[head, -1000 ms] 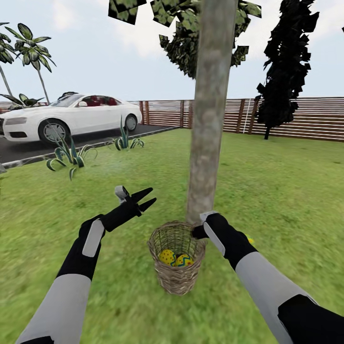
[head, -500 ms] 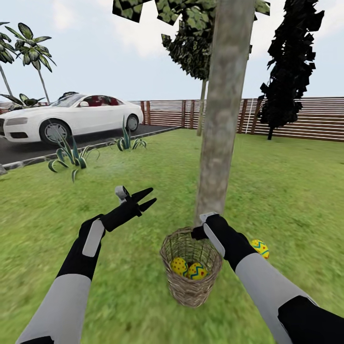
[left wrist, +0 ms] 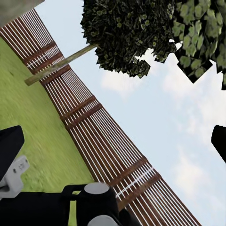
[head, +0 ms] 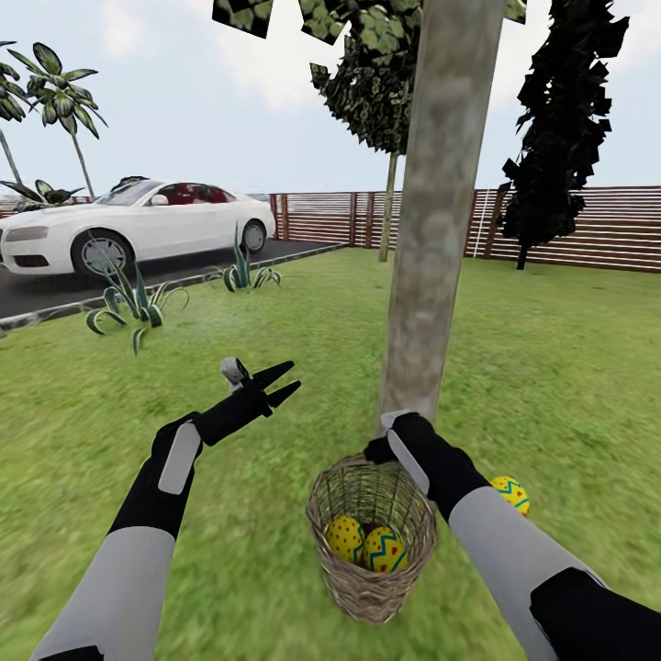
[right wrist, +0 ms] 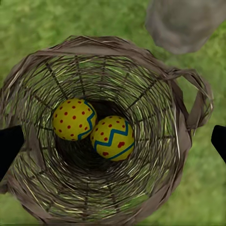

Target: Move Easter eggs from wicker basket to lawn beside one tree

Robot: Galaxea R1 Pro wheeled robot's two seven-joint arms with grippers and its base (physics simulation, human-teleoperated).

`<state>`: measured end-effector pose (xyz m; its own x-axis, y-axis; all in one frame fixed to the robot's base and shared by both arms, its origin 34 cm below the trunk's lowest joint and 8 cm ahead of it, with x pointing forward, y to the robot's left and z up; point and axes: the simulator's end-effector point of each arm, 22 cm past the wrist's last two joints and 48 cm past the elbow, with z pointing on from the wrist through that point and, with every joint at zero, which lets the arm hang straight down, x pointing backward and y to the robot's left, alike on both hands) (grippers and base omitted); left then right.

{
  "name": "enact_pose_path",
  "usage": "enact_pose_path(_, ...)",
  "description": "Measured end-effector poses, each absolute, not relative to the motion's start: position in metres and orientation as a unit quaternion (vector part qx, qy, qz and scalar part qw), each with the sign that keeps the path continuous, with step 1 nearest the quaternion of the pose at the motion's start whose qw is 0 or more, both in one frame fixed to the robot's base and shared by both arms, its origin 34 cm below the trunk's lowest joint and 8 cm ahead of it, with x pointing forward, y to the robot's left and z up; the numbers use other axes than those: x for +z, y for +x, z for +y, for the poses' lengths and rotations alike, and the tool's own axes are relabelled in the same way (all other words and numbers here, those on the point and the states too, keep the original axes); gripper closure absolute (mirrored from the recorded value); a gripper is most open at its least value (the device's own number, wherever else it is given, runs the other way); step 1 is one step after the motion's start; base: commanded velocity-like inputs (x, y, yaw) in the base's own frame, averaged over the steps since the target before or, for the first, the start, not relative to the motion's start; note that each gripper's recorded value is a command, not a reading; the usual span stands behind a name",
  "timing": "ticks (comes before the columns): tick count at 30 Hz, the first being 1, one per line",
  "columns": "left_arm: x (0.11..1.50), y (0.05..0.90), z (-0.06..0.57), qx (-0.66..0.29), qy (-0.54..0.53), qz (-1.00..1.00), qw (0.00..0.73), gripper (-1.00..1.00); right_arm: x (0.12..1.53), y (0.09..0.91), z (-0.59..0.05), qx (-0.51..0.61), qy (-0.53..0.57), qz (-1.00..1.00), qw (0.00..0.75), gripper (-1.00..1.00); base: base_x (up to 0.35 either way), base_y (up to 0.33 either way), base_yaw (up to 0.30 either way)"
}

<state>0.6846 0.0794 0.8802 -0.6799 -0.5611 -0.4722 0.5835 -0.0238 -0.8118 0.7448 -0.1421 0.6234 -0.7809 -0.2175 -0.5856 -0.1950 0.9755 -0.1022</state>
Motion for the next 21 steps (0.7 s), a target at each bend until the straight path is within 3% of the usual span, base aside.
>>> enact_pose_path(16, 0.880, 0.685, 0.081, -0.716, 0.009, 0.572, 0.400, -1.00, 0.583, 0.724, -0.151, -0.026, -0.103, 0.960, 0.260, -1.00, 0.002, 0.000, 0.000)
enact_pose_path(21, 0.882, 0.684, 0.081, -0.716, 0.010, 0.572, 0.400, -1.00, 0.567, 0.713, -0.149, -0.026, -0.103, 0.966, 0.237, -1.00, 0.192, 0.000, 0.000)
